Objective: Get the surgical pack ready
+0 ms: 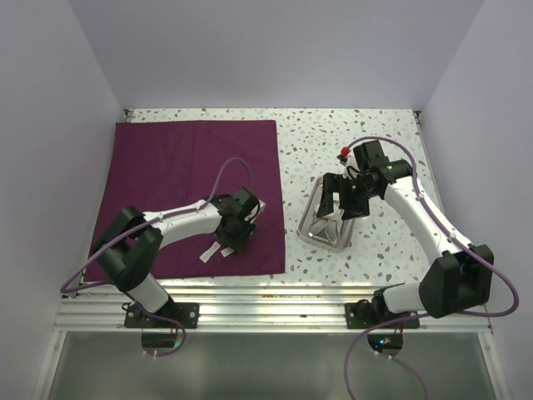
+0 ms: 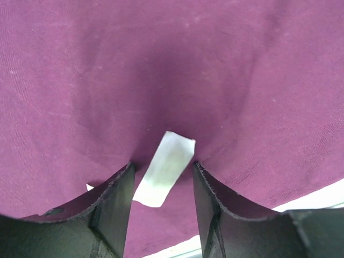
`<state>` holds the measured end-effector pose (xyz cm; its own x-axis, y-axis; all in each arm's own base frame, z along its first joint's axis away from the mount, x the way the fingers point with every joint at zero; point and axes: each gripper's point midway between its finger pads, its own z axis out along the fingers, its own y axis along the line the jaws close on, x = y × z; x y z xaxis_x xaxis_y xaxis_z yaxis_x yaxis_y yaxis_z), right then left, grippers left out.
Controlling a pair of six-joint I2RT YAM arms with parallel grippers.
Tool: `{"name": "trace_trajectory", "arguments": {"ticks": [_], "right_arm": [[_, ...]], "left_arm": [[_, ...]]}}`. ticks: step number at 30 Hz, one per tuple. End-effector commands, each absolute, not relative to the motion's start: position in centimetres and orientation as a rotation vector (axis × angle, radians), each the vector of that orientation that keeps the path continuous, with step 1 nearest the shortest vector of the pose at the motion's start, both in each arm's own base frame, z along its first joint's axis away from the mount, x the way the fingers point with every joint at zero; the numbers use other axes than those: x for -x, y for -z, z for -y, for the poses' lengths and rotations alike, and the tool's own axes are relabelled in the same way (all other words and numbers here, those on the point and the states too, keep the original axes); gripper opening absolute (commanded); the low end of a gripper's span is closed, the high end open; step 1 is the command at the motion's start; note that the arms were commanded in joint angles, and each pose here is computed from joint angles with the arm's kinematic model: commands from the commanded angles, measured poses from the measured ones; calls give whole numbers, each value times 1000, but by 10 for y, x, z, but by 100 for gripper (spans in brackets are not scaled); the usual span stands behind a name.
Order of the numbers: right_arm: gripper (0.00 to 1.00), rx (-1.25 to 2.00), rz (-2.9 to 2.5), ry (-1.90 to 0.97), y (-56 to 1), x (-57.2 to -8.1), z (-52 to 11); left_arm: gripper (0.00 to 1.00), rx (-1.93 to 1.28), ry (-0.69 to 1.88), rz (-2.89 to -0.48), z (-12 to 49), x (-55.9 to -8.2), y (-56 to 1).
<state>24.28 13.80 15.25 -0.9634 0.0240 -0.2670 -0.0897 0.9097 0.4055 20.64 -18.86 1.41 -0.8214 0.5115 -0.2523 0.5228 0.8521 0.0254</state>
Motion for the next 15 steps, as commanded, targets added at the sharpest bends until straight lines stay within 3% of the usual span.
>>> {"name": "trace_trajectory", "arguments": {"ticks": [1,15], "right_arm": [[86,60,-2772,-665,-161,-242,-145],[86,64,-2768,-666,-162,-250,-148]], "left_arm": [[50,-833,136,-2782,191,-211,-9],[38,-869,199,-2819,194,-203,-8]]}}
